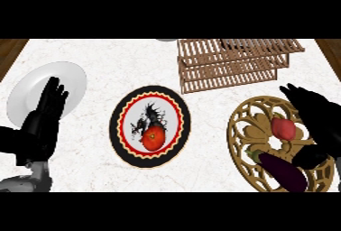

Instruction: Pick the bell pepper from the placemat and place it in the tiered shelf

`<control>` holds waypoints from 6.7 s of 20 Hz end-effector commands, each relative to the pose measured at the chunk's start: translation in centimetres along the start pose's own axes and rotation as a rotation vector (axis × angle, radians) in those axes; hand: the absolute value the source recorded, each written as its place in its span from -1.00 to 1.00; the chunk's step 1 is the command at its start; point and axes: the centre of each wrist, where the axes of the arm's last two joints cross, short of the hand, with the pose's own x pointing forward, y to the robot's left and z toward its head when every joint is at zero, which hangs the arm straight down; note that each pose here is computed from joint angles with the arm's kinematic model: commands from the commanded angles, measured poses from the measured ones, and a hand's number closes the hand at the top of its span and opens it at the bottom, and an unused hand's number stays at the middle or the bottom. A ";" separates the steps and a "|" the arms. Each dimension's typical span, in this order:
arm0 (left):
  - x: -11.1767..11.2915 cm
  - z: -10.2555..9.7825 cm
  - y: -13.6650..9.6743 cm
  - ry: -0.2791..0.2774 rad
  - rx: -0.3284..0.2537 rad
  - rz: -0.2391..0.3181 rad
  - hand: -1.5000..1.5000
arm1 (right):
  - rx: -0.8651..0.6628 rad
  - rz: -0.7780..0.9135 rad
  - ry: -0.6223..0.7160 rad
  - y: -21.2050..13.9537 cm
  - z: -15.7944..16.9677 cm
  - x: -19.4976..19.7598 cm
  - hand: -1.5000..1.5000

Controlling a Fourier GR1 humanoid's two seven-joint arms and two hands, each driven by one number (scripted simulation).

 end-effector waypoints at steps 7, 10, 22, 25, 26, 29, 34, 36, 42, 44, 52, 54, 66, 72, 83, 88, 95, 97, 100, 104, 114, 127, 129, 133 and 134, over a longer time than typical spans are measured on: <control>1.9 0.1 0.2 0.017 0.001 0.007 0.00 | 0.039 -0.002 -0.002 3.4 -1.8 -2.2 -1.00; -0.6 -0.3 0.3 -0.007 0.004 -0.006 0.00 | 0.042 0.008 0.006 3.4 -3.9 -3.4 -1.00; 0.5 0.8 0.5 0.010 -0.022 0.006 0.00 | -0.002 -0.032 -0.056 7.5 -4.4 -2.3 -1.00; 0.3 0.1 -1.1 -0.006 -0.024 -0.005 0.00 | 0.026 -0.037 -0.047 7.6 -5.2 -3.8 -1.00; -1.0 0.7 1.4 0.005 0.004 0.008 0.00 | 0.021 -0.037 -0.033 8.5 -4.9 -1.2 -1.00; 0.1 -1.6 1.0 0.000 0.008 -0.002 0.00 | 0.073 -0.022 -0.022 8.2 -8.4 -1.0 -1.00; -0.2 -0.4 0.2 -0.010 -0.011 -0.008 0.00 | 0.051 0.072 -0.100 10.2 -7.4 -2.8 1.00; -0.1 1.0 -0.6 0.004 -0.008 0.010 0.00 | 0.007 0.085 -0.106 10.9 -6.1 -3.0 1.00; -0.2 -0.8 -1.0 0.000 0.001 -0.002 0.00 | 0.123 0.004 -0.159 10.9 -5.4 7.8 1.00; 1.6 -0.7 -0.6 -0.005 0.004 -0.011 0.00 | 0.145 -0.021 -0.154 13.1 -3.6 8.9 1.00; -0.2 0.1 1.2 0.003 0.012 0.002 0.00 | 0.121 -0.218 -0.240 8.7 -1.4 12.6 1.00; 0.2 -0.2 0.2 0.003 0.014 0.004 0.00 | 0.083 -0.273 -0.271 5.5 -0.6 13.1 1.00; -0.5 1.2 -0.1 0.005 -0.018 0.002 0.00 | -0.338 -0.646 -0.112 -6.3 7.4 11.6 1.00; 0.6 0.3 -0.4 -0.009 0.002 -0.005 0.00 | -0.404 -0.619 -0.046 -10.0 7.1 9.3 1.00; -0.4 -0.2 0.4 -0.015 -0.015 0.000 0.00 | -0.491 -0.672 0.005 -10.8 -2.0 9.5 1.00; 0.5 0.8 0.3 -0.008 -0.001 -0.004 0.00 | -0.505 -0.698 0.014 -8.6 -5.4 5.9 1.00; -1.8 1.0 -0.8 -0.014 -0.012 -0.017 0.00 | -0.561 -0.728 -0.011 -6.2 -9.1 8.3 1.00; -0.2 0.4 -1.1 -0.009 -0.010 -0.006 0.00 | -0.582 -0.723 -0.003 -8.6 -11.3 6.5 1.00; 0.6 0.0 -0.7 -0.021 -0.020 0.004 0.00 | -0.554 -0.720 -0.036 -6.8 -12.6 8.4 1.00; -0.8 0.4 -1.2 -0.006 -0.015 -0.001 0.00 | -0.557 -0.704 0.006 -6.7 -14.7 6.9 1.00; -0.4 -0.6 -2.4 -0.010 -0.014 -0.005 0.00 | -0.455 -0.901 -0.024 -7.2 -18.0 6.4 -1.00; -0.7 0.8 -0.8 0.008 -0.004 -0.013 0.00 | -0.597 -1.128 -0.091 -10.6 -15.7 3.0 -1.00; -0.3 -0.1 -0.7 0.011 0.024 -0.016 0.00 | -0.641 -1.136 -0.032 -12.4 -14.9 1.5 -1.00; -0.4 1.9 -0.5 0.011 0.001 -0.014 0.00 | -0.679 -1.187 0.064 -12.2 -13.3 -3.4 -1.00; 0.5 0.0 -0.2 -0.009 0.003 -0.016 0.00 | -0.662 -1.198 0.111 -12.4 -13.4 -3.5 -1.00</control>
